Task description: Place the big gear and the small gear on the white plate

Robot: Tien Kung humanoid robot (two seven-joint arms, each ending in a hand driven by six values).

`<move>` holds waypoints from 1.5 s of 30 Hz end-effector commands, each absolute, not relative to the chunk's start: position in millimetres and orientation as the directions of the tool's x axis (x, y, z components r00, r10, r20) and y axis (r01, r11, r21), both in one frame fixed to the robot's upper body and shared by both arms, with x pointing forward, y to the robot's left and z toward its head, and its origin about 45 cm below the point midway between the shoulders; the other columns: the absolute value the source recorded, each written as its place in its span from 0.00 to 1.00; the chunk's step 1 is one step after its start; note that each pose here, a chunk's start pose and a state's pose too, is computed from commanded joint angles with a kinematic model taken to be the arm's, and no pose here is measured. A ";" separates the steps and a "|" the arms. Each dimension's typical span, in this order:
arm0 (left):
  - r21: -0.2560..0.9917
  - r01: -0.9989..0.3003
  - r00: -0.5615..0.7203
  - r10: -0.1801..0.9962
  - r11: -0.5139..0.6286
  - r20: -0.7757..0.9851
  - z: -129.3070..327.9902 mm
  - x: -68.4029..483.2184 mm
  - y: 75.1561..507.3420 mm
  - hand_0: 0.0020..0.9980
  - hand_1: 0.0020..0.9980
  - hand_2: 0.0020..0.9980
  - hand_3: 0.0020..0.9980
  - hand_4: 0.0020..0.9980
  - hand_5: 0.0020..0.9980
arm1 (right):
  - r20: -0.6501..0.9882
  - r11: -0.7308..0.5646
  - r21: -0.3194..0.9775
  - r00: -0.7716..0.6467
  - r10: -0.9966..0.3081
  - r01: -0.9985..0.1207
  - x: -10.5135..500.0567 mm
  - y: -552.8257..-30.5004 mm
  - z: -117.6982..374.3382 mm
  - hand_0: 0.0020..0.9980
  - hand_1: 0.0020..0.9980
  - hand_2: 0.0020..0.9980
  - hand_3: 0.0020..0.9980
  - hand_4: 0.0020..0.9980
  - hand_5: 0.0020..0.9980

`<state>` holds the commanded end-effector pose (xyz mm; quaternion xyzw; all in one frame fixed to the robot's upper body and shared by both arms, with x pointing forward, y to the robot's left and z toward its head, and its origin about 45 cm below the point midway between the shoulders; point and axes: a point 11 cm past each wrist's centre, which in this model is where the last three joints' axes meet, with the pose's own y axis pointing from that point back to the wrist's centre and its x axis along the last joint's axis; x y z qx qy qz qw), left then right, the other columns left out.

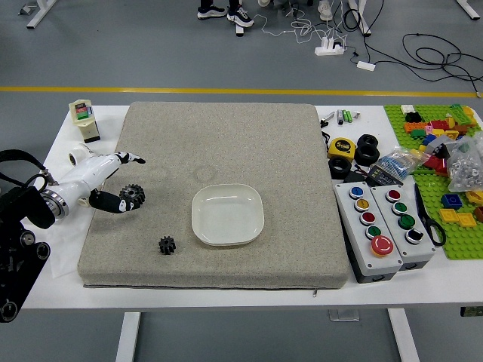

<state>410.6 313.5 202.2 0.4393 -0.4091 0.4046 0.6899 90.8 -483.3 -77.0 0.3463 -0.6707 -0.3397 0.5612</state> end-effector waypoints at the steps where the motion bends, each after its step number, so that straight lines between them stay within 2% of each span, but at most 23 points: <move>1: 0.277 -0.917 0.340 0.196 0.288 0.920 202.1 410.8 313.2 0.79 0.81 0.87 0.82 0.91 0.15 | 0.518 0.529 0.844 -0.130 -0.846 -0.083 90.8 -483.3 -77.0 0.71 0.73 0.79 0.62 0.81 0.63; 2: 0.281 -0.915 0.343 0.191 0.290 0.920 201.9 411.2 312.6 0.79 0.81 0.87 0.82 0.91 0.15 | 0.518 0.529 0.844 -0.130 -0.846 -0.083 90.8 -483.3 -77.0 0.71 0.73 0.79 0.62 0.81 0.63; 3: 0.291 -0.910 0.351 0.177 0.294 0.919 201.6 412.5 311.7 0.77 0.78 0.84 0.83 0.90 0.10 | 0.518 0.530 0.844 -0.129 -0.845 -0.083 90.8 -483.4 -77.0 0.71 0.72 0.79 0.62 0.81 0.63; 8: 0.333 -0.897 0.383 0.136 0.290 0.914 198.5 416.8 312.2 0.77 0.78 0.84 0.83 0.90 0.10 | 0.520 0.531 0.843 -0.126 -0.845 -0.082 90.7 -483.5 -76.9 0.71 0.72 0.79 0.62 0.81 0.63; 9: 0.339 -0.896 0.388 0.132 0.288 0.912 197.8 417.4 312.7 0.73 0.75 0.82 0.83 0.89 0.08 | 0.520 0.531 0.843 -0.126 -0.845 -0.082 90.8 -483.4 -76.9 0.70 0.72 0.79 0.62 0.81 0.63; 20: 0.402 -0.883 0.434 0.093 0.242 0.896 188.9 426.3 323.7 0.72 0.75 0.82 0.85 0.87 0.08 | 0.520 0.531 0.843 -0.122 -0.845 -0.088 94.1 -483.8 -76.0 0.70 0.72 0.79 0.62 0.81 0.62; 21: 0.403 -0.883 0.434 0.091 0.240 0.896 188.7 426.9 324.2 0.67 0.71 0.78 0.84 0.80 0.03 | 0.520 0.531 0.843 -0.122 -0.845 -0.088 94.3 -483.9 -75.9 0.70 0.72 0.79 0.62 0.81 0.62; 26: 0.400 -0.885 0.429 0.082 0.237 0.900 190.0 429.1 324.7 0.67 0.71 0.78 0.84 0.80 0.03 | 0.521 0.532 0.842 -0.121 -0.845 -0.089 94.6 -484.0 -75.8 0.70 0.72 0.79 0.62 0.81 0.62; 27: 0.401 -0.885 0.429 0.081 0.237 0.900 189.9 429.3 324.5 0.52 0.65 0.74 0.82 0.68 0.01 | 0.521 0.532 0.842 -0.121 -0.845 -0.089 94.5 -484.0 -75.8 0.70 0.72 0.79 0.62 0.81 0.62; 32: 0.415 -0.879 0.440 0.065 0.235 0.896 186.7 429.8 324.2 0.52 0.65 0.74 0.82 0.68 0.01 | 0.521 0.532 0.842 -0.120 -0.845 -0.090 95.3 -484.4 -75.5 0.70 0.72 0.79 0.62 0.81 0.62; 33: 0.422 -0.876 0.444 0.049 0.233 0.895 186.6 430.4 324.3 0.46 0.56 0.60 0.73 0.53 0.00 | 0.523 0.533 0.841 -0.118 -0.844 -0.092 96.1 -485.1 -75.0 0.70 0.72 0.79 0.62 0.81 0.62; 38: 0.436 -0.869 0.454 0.028 0.233 0.890 186.4 431.4 324.5 0.46 0.56 0.60 0.73 0.53 0.00 | 0.524 0.535 0.840 -0.118 -0.844 -0.094 97.1 -485.6 -74.5 0.70 0.72 0.79 0.62 0.81 0.62; 39: 0.440 -0.867 0.457 0.026 0.233 0.889 186.0 431.4 324.4 0.41 0.50 0.54 0.63 0.41 0.00 | 0.524 0.535 0.840 -0.119 -0.844 -0.095 97.3 -485.6 -74.5 0.70 0.72 0.79 0.62 0.81 0.62; 44: 0.446 -0.863 0.464 0.023 0.239 0.886 185.1 431.1 322.4 0.41 0.50 0.54 0.63 0.41 0.00 | 0.525 0.535 0.839 -0.117 -0.843 -0.094 97.3 -485.6 -74.4 0.70 0.72 0.79 0.62 0.81 0.62; 45: 0.446 -0.862 0.464 0.023 0.239 0.885 185.0 431.1 322.3 0.39 0.46 0.50 0.56 0.32 0.00 | 0.525 0.535 0.839 -0.117 -0.843 -0.094 97.2 -485.6 -74.5 0.70 0.72 0.79 0.62 0.81 0.62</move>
